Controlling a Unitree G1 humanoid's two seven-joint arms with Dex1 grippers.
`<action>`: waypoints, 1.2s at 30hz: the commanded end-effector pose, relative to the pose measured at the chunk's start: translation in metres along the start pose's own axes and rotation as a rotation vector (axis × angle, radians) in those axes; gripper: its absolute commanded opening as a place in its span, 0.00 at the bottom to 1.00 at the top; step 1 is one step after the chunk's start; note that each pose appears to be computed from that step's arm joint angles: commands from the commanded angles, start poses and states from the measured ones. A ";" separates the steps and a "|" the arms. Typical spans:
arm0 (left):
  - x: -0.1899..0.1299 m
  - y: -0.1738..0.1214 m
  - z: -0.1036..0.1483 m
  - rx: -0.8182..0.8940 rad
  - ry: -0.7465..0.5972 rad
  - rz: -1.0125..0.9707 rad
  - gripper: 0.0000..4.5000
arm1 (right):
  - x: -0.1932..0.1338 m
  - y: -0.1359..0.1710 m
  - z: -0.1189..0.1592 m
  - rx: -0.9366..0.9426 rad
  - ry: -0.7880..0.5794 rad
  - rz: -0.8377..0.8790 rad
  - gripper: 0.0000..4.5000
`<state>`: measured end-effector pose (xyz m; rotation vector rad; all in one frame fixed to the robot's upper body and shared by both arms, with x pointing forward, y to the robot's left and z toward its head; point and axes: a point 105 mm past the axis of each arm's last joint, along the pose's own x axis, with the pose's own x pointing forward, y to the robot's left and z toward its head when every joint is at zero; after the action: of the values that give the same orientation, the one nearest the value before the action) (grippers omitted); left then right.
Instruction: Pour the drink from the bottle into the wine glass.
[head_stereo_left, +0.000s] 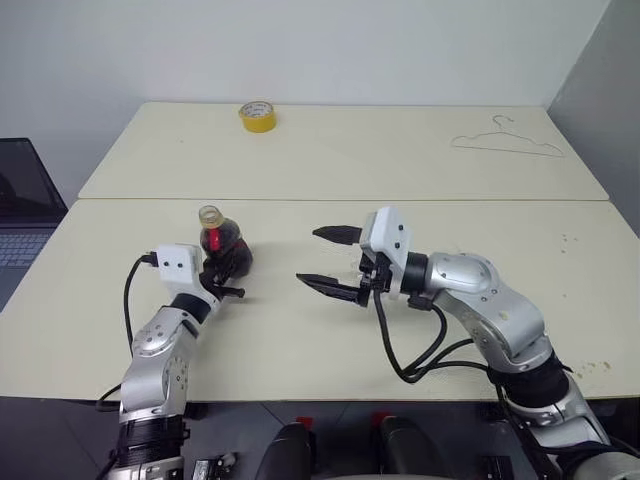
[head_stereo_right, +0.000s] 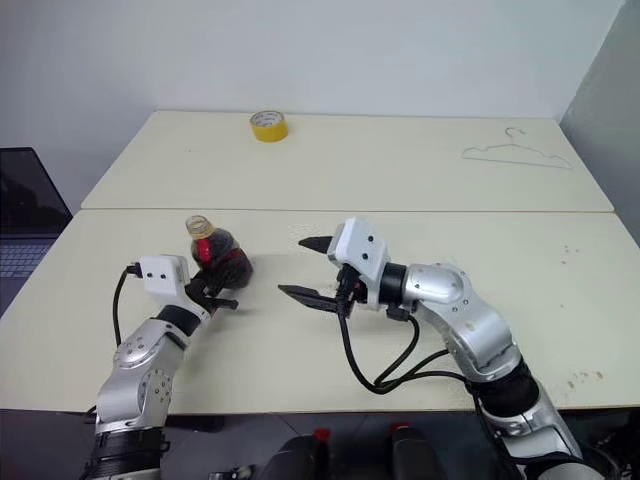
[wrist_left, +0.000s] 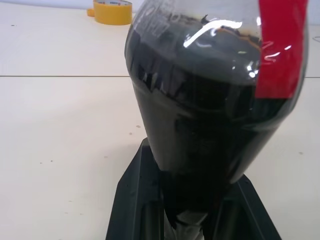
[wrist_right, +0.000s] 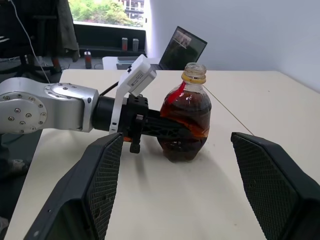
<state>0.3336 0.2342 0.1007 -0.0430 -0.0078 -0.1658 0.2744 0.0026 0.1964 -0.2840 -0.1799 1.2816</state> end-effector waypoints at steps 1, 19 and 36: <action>-0.003 0.014 0.004 0.013 -0.015 0.041 0.12 | 0.004 0.001 0.011 -0.045 -0.040 0.024 0.82; -0.014 0.026 -0.013 0.017 0.035 0.093 0.98 | 0.004 -0.001 0.011 -0.061 -0.034 0.017 0.82; -0.027 0.005 -0.013 0.141 0.049 -0.001 1.00 | -0.016 0.000 0.000 -0.080 0.026 -0.013 0.82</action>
<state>0.3104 0.2481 0.0710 0.0447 0.0857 -0.1332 0.2760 -0.0091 0.1825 -0.3523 -0.1377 1.2652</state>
